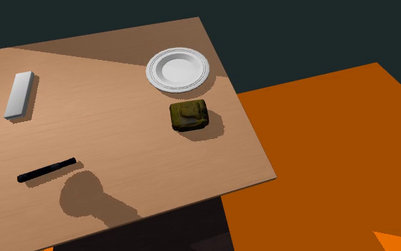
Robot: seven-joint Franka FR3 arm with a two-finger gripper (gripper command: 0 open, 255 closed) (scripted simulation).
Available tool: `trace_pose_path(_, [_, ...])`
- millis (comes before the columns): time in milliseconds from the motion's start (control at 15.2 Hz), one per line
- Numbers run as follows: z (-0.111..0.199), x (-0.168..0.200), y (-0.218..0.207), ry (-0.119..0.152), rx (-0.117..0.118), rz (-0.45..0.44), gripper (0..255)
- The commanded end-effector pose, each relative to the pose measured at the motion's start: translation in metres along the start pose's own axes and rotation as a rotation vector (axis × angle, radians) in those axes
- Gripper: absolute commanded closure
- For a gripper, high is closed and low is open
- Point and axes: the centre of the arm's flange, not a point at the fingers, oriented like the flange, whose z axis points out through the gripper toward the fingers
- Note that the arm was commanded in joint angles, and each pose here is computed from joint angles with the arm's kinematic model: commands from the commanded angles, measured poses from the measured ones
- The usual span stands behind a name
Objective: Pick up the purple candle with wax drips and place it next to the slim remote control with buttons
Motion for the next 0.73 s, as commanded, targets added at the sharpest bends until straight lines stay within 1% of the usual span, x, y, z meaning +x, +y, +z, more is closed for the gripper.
trace_pose_path(0, [0.011, -0.001, -0.001, 0.001, 0.001, 0.000, 255])
trace_pose_path(660, [0.063, -0.004, -0.002, 0.001, 0.001, 0.000, 255])
